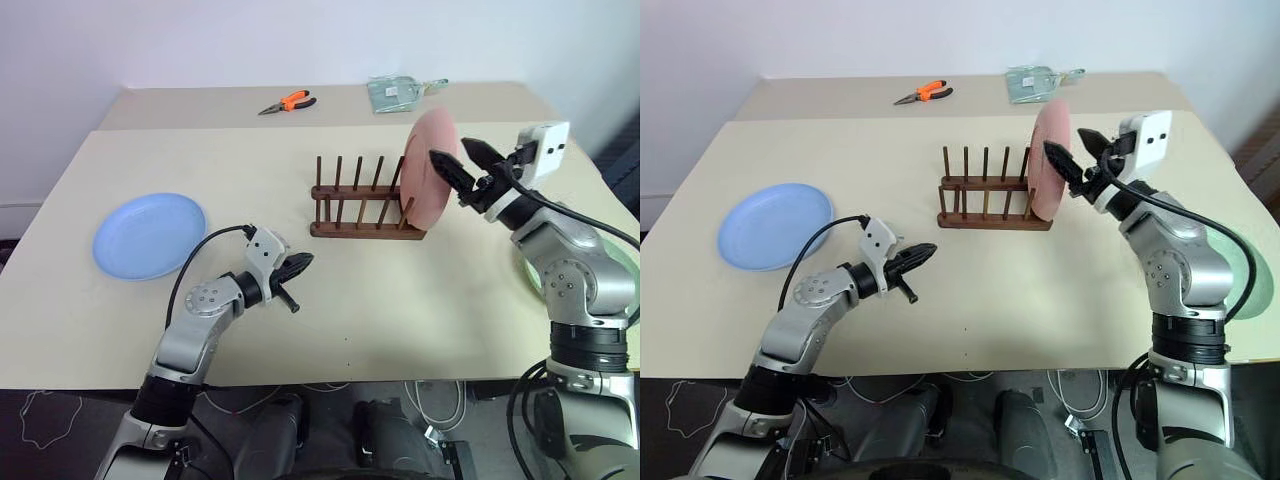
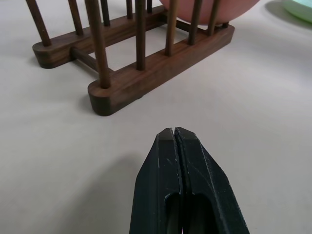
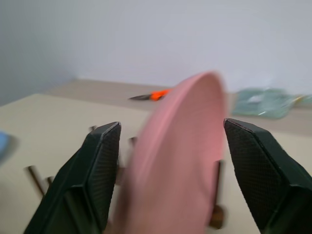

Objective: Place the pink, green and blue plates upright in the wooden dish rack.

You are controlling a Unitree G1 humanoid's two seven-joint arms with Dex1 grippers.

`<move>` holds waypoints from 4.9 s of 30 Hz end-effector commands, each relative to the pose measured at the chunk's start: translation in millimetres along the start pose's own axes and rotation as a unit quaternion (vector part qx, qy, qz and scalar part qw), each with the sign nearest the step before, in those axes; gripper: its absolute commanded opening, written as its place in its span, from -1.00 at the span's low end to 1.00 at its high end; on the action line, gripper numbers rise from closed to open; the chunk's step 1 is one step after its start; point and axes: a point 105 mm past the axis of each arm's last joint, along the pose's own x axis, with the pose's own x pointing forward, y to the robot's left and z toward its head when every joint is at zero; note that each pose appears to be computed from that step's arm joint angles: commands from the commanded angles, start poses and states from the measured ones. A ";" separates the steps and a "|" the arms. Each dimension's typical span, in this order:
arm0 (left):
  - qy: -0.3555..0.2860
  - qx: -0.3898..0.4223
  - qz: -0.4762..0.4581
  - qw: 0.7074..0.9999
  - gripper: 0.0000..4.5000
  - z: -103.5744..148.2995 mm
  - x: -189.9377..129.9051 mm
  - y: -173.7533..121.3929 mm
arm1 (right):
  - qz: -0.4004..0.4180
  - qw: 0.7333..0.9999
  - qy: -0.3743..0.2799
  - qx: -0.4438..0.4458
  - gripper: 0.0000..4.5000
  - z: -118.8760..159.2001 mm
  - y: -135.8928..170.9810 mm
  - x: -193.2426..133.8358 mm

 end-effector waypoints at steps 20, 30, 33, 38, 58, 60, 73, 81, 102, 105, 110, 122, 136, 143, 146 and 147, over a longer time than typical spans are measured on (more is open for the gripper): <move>-0.022 0.017 -0.067 0.997 -1.00 13.2 22.9 -12.2 | -0.225 0.884 0.357 -0.201 0.74 -110.6 -76.6 -147.3; -0.020 0.020 -0.053 0.998 -1.00 11.0 17.1 -7.2 | -0.223 0.898 0.313 -0.214 -0.98 -97.8 -78.9 -125.1; -0.018 0.020 -0.042 0.999 -1.00 8.7 14.6 -4.0 | -0.190 0.937 0.169 -0.241 -0.98 -37.3 -62.2 -78.2; -0.018 0.023 -0.034 0.999 -1.00 7.5 13.4 -0.1 | -0.107 0.979 -0.054 -0.165 -0.98 62.6 -12.8 -27.1; -0.038 0.026 0.062 0.997 -1.00 10.7 -10.7 40.5 | 0.123 0.901 -0.105 0.403 -0.98 61.3 143.0 37.1; -0.038 0.026 0.061 0.997 -1.00 10.5 -9.9 37.9 | 0.107 0.902 -0.097 0.408 -0.98 52.3 139.5 41.9; -0.039 0.021 0.054 0.998 -1.00 10.5 -9.2 31.6 | 0.048 0.912 -0.060 0.403 -0.98 18.6 122.1 64.1; -0.039 0.005 0.053 0.998 -0.63 10.2 -11.1 30.9 | 0.069 0.966 -0.077 0.239 0.10 33.2 122.5 71.8; -0.088 -0.081 0.572 0.812 1.00 24.9 -154.9 176.1 | 0.297 0.924 -0.086 -0.226 0.99 34.0 181.1 52.2; -0.044 -0.110 0.670 0.733 1.00 8.9 -195.7 187.3 | 0.334 0.898 -0.070 -0.276 0.99 13.5 196.0 47.7; -0.031 -0.173 0.746 0.642 1.00 -7.8 -246.7 182.1 | 0.371 0.889 -0.054 -0.263 0.99 -15.7 217.1 42.8; -0.095 -0.426 0.610 0.661 0.41 -43.4 -198.2 157.5 | 0.372 0.891 -0.050 -0.253 1.00 -28.8 221.6 40.9; -0.163 -0.185 0.446 0.860 -0.98 100.5 -119.5 150.4 | 0.356 0.870 -0.058 -0.335 1.00 -29.7 217.7 44.0; -0.167 -0.117 0.333 0.921 -0.98 153.7 -81.0 112.3 | 0.347 0.845 -0.074 -0.399 1.00 -35.0 223.9 56.9; -0.167 -0.111 0.310 0.929 -0.98 161.3 -75.8 103.9 | 0.344 0.837 -0.067 -0.421 1.00 -41.6 223.5 63.5; -0.167 -0.110 0.305 0.931 -0.99 161.9 -75.1 101.9 | 0.340 0.836 -0.064 -0.425 0.89 -43.0 222.4 66.2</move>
